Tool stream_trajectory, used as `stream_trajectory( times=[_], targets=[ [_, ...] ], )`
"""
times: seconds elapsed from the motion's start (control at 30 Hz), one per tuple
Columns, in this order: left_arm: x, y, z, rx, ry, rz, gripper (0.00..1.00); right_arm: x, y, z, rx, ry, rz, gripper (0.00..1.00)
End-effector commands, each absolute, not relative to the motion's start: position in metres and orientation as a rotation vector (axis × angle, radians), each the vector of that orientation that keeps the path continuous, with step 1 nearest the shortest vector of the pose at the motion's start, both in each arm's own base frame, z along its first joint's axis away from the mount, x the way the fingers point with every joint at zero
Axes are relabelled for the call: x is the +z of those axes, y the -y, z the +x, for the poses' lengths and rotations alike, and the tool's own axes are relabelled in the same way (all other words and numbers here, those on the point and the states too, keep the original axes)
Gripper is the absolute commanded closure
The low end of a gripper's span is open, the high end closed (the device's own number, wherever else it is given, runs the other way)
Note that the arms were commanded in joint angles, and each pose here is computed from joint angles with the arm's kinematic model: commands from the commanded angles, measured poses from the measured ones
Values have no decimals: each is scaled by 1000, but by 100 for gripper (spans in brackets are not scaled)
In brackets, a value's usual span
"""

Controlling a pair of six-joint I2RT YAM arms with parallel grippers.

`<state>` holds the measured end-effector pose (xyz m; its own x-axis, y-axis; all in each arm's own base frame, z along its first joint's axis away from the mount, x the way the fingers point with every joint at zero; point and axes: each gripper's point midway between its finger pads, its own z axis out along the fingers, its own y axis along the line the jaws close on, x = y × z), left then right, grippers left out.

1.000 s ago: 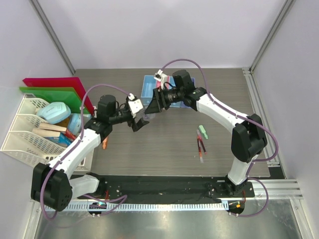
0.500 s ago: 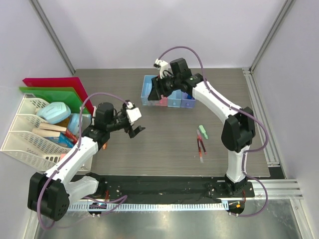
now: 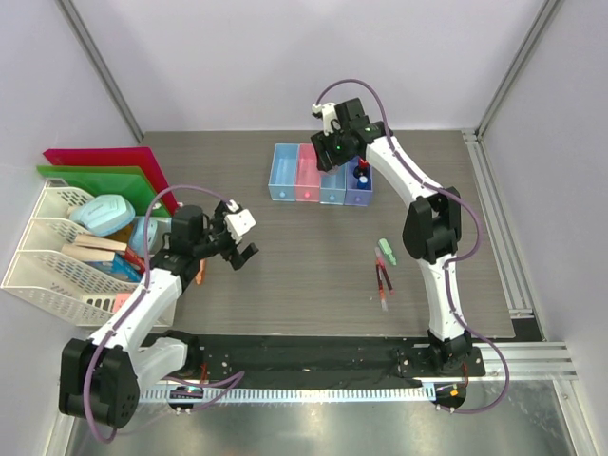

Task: Sort the stationery into containers
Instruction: Place the stationery in the storage box.

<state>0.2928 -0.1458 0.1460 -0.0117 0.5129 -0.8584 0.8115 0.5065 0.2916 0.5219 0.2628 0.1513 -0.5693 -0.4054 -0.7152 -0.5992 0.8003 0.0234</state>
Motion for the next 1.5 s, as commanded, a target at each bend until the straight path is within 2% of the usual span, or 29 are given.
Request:
stream_trajectory(
  times=[0.0, 0.3, 0.87, 0.97, 1.07, 1.17, 1.23, 1.27, 1.47],
  targets=[
    [147, 139, 293, -337, -1658, 1119, 0, 183, -256, 541, 246, -2158, -722, 86],
    [138, 136, 288, -356, -1672, 1102, 0, 157, -244, 559, 121, -2171, -734, 85],
    [131, 134, 286, -373, -1689, 1100, 0, 130, -243, 565, 100, -2207, -749, 85],
    [130, 134, 286, -371, -1691, 1103, 0, 128, -243, 565, 98, -2210, -754, 74],
    [130, 135, 285, -378, -1690, 1105, 0, 130, -243, 564, 97, -2204, -758, 50],
    [129, 135, 285, -382, -1692, 1104, 0, 135, -243, 565, 98, -2195, -757, 36],
    [129, 135, 285, -385, -1691, 1105, 0, 139, -243, 566, 100, -2186, -755, 32],
    [129, 136, 285, -389, -1691, 1105, 0, 140, -243, 566, 96, -2181, -753, 26],
    [129, 137, 284, -399, -1687, 1106, 0, 152, -243, 567, 99, -2160, -744, 18]
  ],
)
